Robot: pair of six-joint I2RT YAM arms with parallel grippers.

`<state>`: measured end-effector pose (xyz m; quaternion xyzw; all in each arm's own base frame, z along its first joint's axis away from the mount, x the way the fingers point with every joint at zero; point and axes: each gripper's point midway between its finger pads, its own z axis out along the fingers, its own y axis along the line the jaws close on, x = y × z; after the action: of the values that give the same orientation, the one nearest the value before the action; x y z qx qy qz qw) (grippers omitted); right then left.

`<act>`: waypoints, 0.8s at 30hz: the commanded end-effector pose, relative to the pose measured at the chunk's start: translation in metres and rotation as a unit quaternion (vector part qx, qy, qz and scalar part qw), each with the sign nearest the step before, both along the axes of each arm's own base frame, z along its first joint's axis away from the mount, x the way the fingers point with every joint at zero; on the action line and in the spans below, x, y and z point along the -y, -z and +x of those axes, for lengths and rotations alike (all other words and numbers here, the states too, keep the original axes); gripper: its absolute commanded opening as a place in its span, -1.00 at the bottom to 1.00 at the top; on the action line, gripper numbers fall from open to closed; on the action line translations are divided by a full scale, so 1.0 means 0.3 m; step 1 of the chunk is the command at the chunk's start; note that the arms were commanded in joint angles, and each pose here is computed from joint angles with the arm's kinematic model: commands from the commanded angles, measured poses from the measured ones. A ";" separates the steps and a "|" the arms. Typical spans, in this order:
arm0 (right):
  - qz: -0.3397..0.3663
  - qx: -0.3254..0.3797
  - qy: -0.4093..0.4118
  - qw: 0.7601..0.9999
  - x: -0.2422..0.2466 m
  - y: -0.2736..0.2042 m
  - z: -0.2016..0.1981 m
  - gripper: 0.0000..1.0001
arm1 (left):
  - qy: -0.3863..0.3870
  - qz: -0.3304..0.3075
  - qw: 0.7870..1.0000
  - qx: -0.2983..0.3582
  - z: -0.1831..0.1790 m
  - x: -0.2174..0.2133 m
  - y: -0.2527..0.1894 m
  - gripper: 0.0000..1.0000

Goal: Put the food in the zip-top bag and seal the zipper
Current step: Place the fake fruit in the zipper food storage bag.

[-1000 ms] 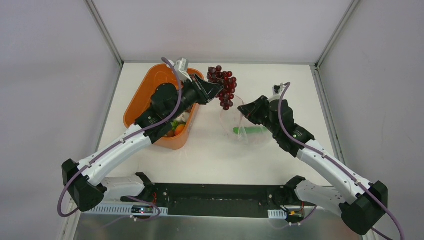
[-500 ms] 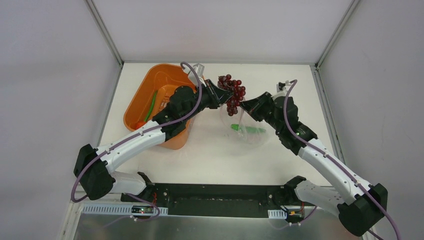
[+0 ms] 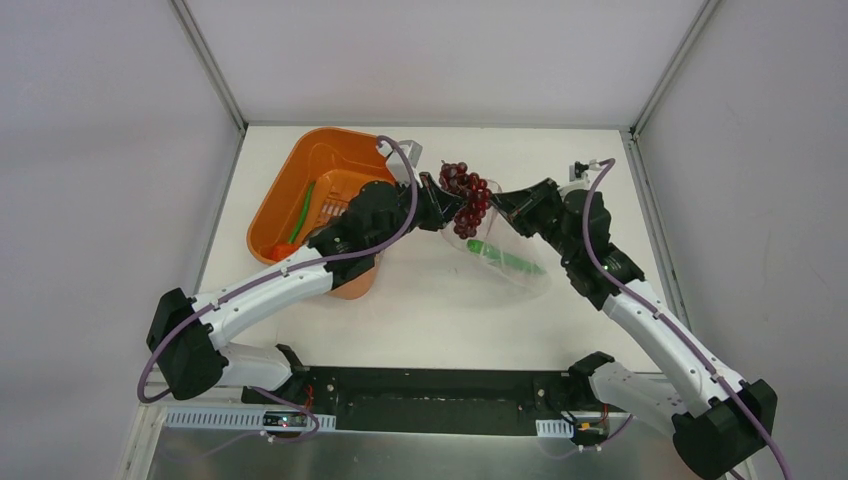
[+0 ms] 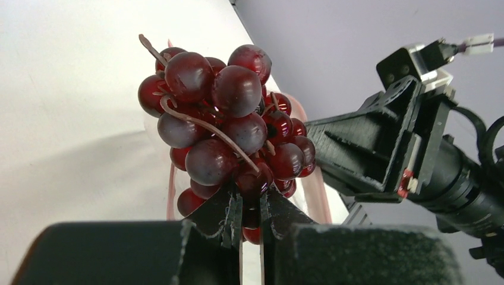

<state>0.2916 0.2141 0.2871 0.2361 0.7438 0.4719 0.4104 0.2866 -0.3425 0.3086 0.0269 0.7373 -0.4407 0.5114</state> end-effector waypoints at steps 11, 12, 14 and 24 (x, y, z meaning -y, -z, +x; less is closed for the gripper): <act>0.094 0.067 -0.007 0.993 0.014 -0.181 -0.025 -0.86 | 0.037 0.057 0.997 0.047 -0.049 0.065 -0.065 -0.79; 0.094 0.068 -0.008 0.993 0.016 -0.183 -0.028 -0.86 | 0.047 0.057 0.996 0.048 -0.056 0.075 -0.067 -0.73; 0.095 0.066 -0.005 0.993 0.023 -0.177 -0.027 -0.86 | 0.064 0.060 0.995 0.047 -0.067 0.090 -0.072 -0.62; 0.116 0.092 0.006 0.989 0.059 -0.211 -0.036 -0.86 | 0.110 0.110 0.987 0.039 -0.118 0.085 -0.030 -0.09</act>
<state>0.2878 0.1976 0.3070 0.2632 0.6915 0.5215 0.4249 0.2634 -0.3658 0.3022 0.1498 0.7699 -0.3930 0.4800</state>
